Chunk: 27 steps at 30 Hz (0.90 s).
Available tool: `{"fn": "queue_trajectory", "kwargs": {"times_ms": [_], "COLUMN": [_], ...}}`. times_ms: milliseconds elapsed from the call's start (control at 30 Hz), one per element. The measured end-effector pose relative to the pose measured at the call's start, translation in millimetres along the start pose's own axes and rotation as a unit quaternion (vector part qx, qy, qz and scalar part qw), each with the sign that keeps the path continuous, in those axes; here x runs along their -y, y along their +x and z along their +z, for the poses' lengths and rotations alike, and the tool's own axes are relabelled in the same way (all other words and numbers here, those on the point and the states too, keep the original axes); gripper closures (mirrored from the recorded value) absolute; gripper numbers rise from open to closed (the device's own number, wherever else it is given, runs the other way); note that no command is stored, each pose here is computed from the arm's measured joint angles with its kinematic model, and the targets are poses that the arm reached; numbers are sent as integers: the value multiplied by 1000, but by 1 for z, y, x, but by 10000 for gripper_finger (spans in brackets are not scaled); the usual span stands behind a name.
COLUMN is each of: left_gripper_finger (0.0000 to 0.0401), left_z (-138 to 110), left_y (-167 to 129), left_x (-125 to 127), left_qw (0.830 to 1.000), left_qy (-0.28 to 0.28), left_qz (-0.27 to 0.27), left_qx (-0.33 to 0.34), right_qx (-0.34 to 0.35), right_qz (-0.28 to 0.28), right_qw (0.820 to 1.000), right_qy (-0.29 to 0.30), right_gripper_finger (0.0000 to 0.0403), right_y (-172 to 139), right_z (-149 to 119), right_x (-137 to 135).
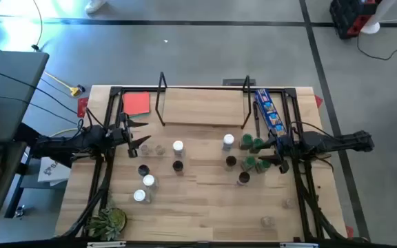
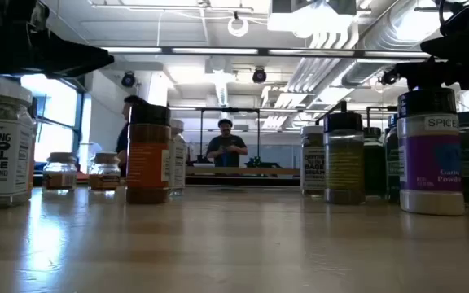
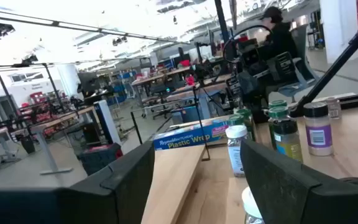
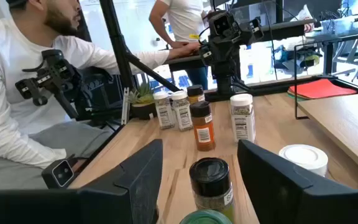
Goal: Shelf spices
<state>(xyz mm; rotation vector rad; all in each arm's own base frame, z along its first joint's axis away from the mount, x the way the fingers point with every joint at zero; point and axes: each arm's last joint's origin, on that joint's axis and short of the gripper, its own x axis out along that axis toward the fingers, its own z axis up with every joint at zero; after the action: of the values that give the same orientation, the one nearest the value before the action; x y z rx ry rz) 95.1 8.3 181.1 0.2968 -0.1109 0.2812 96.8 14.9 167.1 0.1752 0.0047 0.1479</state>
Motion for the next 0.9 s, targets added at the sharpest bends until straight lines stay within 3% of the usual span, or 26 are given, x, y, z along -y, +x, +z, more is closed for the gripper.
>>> {"fn": "queue_trajectory", "kwargs": {"times_ms": [900], "left_gripper_finger": [165], "left_z": [-1], "left_y": [0], "left_x": [-2], "left_qw": [1000], "left_qy": [1], "left_qz": [9], "left_qx": [-3], "right_qx": [0], "right_qz": [0], "right_qw": [1000], "right_qy": [0], "right_gripper_finger": [201], "right_y": [0], "right_z": [0], "right_x": [0]}}
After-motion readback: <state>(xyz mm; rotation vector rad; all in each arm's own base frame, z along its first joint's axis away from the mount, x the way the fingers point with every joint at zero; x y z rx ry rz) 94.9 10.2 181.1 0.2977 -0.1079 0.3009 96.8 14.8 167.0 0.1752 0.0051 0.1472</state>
